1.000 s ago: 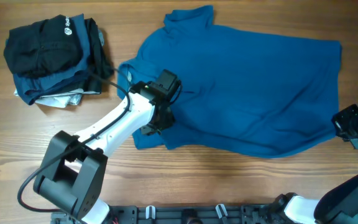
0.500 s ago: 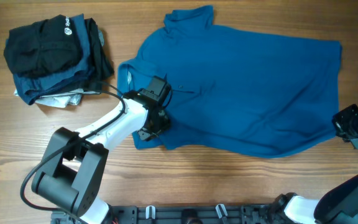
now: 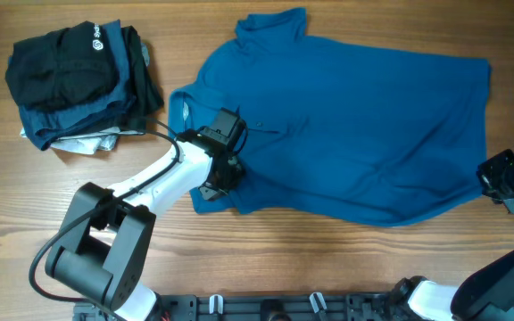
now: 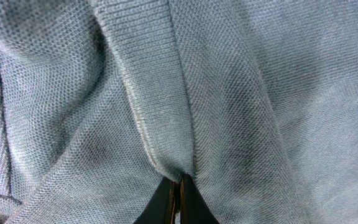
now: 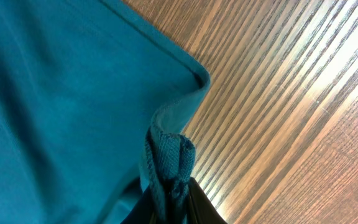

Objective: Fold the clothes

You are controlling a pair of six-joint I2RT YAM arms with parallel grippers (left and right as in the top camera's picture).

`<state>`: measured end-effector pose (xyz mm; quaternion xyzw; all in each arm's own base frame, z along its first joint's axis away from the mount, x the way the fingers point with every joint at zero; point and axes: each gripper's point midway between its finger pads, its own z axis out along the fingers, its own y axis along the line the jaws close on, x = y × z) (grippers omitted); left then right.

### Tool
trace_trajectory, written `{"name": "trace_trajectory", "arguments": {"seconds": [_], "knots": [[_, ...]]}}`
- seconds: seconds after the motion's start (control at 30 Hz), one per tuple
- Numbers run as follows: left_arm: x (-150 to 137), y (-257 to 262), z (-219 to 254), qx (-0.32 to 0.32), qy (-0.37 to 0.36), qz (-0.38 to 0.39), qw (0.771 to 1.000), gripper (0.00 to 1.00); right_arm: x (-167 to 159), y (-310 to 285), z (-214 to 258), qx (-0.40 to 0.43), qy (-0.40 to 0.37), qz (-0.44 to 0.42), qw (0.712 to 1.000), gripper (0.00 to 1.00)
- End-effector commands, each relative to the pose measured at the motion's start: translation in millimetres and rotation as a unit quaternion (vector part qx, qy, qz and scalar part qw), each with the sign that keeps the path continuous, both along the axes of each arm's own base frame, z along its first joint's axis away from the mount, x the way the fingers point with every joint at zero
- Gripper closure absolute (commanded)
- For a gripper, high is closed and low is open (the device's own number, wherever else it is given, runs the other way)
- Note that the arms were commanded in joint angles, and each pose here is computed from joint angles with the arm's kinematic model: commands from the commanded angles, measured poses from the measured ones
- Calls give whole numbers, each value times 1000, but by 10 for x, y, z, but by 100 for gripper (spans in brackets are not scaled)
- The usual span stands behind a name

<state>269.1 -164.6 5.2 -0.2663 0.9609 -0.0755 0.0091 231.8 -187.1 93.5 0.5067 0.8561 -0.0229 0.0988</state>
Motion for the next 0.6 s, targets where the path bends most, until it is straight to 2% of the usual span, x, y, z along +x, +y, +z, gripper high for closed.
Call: {"name": "trace_trajectory", "arguments": {"seconds": [0.0,0.13,0.23,0.4,0.57], "knots": [[37,-87,59,-23,-10,-55,998,96,53,-44,47,-7,-3,4,1000,96],[229,-232,600,-53,-72,-103,991,96,21,-16,41,-1,3,3,1000,95],[322,-207,937,-50,-122,-112,985,96,20,-14,41,-1,4,3,1000,96],[408,-144,1227,-47,-177,-103,978,96,43,-31,93,-3,0,3,1000,96],[772,-17,1426,-47,-244,-93,964,96,127,-98,319,-15,-14,3,1000,96]]}}
